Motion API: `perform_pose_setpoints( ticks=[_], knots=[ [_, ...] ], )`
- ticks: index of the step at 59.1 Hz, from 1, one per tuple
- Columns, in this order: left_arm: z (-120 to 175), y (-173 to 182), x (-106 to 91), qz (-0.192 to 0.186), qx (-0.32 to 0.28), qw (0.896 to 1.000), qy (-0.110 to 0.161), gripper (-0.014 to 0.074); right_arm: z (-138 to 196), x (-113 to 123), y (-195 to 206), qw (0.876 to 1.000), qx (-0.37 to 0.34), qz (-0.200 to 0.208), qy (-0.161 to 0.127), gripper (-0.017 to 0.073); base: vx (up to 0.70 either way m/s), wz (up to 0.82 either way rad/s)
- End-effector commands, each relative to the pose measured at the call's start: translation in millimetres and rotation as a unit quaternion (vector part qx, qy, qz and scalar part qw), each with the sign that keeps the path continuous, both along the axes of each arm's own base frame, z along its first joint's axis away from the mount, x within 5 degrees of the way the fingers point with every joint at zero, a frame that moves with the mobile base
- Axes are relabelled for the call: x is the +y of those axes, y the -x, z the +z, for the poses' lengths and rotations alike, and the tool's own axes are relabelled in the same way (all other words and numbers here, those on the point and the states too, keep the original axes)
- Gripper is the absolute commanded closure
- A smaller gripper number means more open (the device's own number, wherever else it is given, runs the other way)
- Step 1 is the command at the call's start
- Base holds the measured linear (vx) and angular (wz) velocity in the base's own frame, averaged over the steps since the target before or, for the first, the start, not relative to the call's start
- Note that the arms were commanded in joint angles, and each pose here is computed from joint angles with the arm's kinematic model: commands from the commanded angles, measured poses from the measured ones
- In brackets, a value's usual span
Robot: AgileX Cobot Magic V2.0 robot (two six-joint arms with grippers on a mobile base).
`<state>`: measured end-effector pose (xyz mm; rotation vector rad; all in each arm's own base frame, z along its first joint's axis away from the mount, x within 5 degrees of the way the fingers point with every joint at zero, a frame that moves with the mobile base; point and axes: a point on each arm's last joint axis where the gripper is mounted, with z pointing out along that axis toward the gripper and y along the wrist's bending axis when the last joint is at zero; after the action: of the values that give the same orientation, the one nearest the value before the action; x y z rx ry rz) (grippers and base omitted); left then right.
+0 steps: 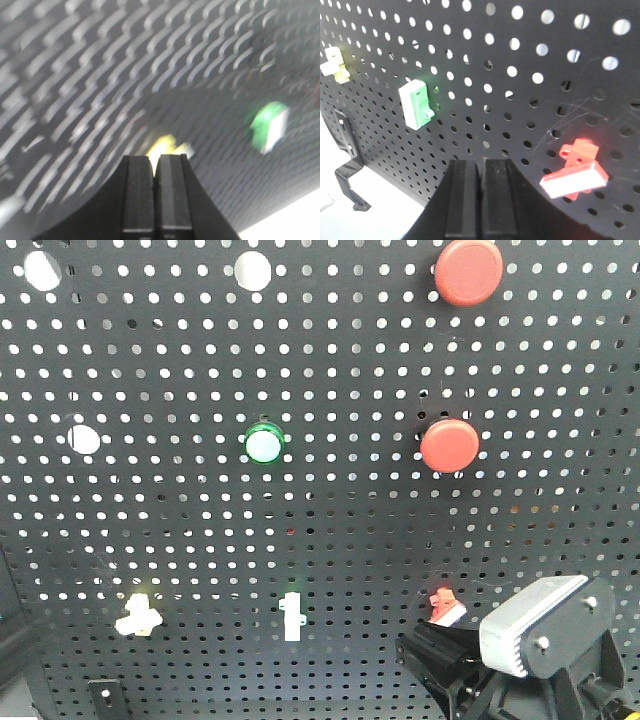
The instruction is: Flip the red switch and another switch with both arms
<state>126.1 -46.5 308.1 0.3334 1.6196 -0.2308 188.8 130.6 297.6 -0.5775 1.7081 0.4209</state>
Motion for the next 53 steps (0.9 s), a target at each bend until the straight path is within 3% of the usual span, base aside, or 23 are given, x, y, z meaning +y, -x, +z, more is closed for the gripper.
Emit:
perform_pose_setpoints(
  ticks=[1,11,17,30,37,41,53],
  knots=[
    [1.1,17.2,15.2,0.037,-0.040,0.998,0.033,0.0591,22.5,0.5,0.7,0.998,-0.055,0.005,-0.038,0.0566,0.00,0.00],
    [-31.2,43.0,33.7,0.100,-0.073,0.992,-0.013,0.0591,22.5,0.5,0.7,0.998,-0.055,0.005,-0.038,0.0566,0.00,0.00],
    [-54.9,55.5,38.1,0.118,-0.084,0.989,-0.021,0.0591,22.5,0.5,0.7,0.998,-0.055,0.005,-0.038,0.0566,0.00,0.00],
    [-111.2,69.7,43.7,0.152,-0.063,0.985,0.053,0.0591,22.5,0.5,0.7,0.998,-0.055,0.005,-0.038,0.0566,0.00,0.00],
    [-116.6,69.1,44.3,0.160,-0.020,0.986,0.045,0.0591,22.5,0.5,0.7,0.998,-0.055,0.005,-0.038,0.0566,0.00,0.00],
    [-115.6,69.1,44.2,0.160,-0.022,0.985,0.062,0.0591,22.5,0.5,0.7,0.998,-0.055,0.005,-0.038,0.0566,0.00,0.00],
    [-115.6,69.0,44.2,0.160,-0.022,0.985,0.060,0.0591,22.5,0.5,0.7,0.998,-0.055,0.005,-0.038,0.0566,0.00,0.00]
  ],
)
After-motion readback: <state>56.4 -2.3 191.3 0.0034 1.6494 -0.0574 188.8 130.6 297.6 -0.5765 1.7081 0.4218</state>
